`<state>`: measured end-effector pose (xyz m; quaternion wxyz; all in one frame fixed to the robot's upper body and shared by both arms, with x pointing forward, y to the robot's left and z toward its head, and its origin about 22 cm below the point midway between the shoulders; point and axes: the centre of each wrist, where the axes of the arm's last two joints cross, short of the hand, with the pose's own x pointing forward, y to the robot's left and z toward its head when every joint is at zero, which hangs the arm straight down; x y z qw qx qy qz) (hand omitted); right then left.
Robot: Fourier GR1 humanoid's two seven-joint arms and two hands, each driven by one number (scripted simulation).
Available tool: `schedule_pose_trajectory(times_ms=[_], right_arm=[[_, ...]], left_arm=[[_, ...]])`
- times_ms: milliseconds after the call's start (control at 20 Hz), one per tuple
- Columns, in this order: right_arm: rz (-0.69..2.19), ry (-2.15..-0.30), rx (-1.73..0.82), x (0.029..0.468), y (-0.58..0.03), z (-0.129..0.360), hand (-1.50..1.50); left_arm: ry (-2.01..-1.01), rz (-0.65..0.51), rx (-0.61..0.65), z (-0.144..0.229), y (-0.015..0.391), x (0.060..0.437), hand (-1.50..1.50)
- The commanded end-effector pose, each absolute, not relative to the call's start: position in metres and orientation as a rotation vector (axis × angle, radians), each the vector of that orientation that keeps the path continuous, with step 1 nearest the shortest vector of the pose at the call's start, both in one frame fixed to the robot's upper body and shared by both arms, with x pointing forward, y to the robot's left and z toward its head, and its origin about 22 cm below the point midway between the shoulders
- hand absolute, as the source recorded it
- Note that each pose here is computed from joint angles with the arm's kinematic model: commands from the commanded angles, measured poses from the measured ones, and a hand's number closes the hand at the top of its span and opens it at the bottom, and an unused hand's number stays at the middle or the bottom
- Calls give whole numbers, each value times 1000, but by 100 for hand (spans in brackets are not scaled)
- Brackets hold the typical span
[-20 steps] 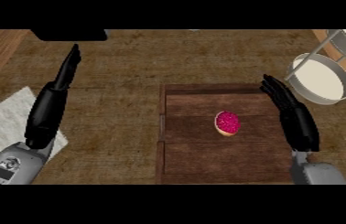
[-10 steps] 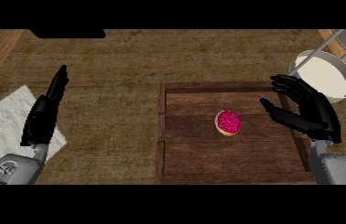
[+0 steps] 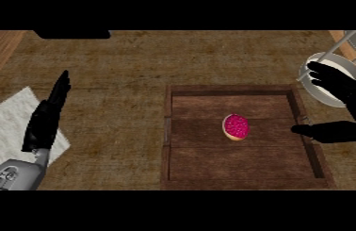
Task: Pick the cupcake from the tray and place it in the tiered basket
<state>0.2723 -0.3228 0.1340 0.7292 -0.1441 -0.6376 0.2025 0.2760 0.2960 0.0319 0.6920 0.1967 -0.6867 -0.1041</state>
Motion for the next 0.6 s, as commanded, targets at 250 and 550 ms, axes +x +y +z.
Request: schedule_pose_trajectory(times_ms=[250,550], right_arm=[[911,-1147,-385,290,-286,222,-150],[893,-1041,-411,322,-236,226,-150]], left_arm=[[-1530,-252,427,30,309,278,0],[-1539,-248,429,24,294,276,0]])
